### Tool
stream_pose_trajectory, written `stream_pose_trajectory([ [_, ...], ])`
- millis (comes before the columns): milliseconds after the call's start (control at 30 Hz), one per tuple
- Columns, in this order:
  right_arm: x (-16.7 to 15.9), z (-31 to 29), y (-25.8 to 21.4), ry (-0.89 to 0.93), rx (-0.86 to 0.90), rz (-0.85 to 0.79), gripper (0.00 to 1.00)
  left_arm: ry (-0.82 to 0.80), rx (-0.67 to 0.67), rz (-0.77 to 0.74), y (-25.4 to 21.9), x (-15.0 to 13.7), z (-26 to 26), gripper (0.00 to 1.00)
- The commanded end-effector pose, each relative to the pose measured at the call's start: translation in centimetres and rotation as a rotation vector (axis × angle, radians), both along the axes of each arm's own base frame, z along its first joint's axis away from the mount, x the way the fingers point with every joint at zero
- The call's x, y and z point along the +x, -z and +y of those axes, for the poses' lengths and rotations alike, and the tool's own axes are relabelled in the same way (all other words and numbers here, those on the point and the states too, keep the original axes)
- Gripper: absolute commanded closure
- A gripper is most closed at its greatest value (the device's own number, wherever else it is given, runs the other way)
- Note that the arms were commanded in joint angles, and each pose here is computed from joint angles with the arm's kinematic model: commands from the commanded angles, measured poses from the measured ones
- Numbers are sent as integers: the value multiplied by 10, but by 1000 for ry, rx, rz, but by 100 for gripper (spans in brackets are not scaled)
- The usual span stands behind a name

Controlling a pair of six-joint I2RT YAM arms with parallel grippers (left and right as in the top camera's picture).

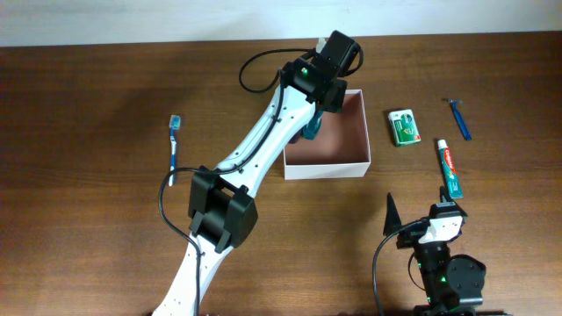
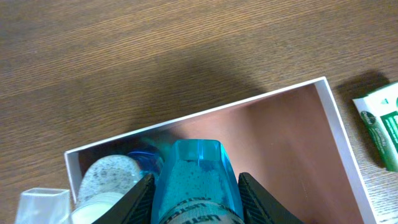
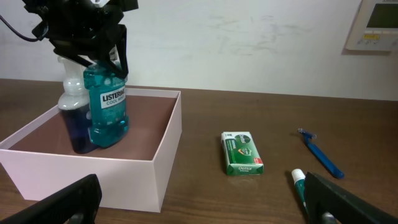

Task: Pack container
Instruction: 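Lower the mouthwash bottle beside the soap bottle and open the left gripper, then withdraw the left arm to the upper left above the toothbrush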

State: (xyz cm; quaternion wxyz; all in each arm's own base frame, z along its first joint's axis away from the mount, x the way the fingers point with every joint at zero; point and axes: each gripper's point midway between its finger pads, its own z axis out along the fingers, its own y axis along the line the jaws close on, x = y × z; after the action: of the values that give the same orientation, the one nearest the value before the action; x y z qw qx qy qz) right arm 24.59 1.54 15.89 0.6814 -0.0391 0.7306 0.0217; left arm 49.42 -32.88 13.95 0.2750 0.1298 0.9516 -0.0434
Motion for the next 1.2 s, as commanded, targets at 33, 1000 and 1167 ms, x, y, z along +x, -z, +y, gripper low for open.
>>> stream_pose_trajectory([
  [33,0,1,1,-1,0,-1,1,9,-34,-6,-6,1,-5,66],
  [1000,0,1,1,-1,0,0,1,-14,-40,-11,-7,11,6,45],
  [1167,0,1,1,-1,0,0,1,18,-28,-27,-8,13,5,44],
])
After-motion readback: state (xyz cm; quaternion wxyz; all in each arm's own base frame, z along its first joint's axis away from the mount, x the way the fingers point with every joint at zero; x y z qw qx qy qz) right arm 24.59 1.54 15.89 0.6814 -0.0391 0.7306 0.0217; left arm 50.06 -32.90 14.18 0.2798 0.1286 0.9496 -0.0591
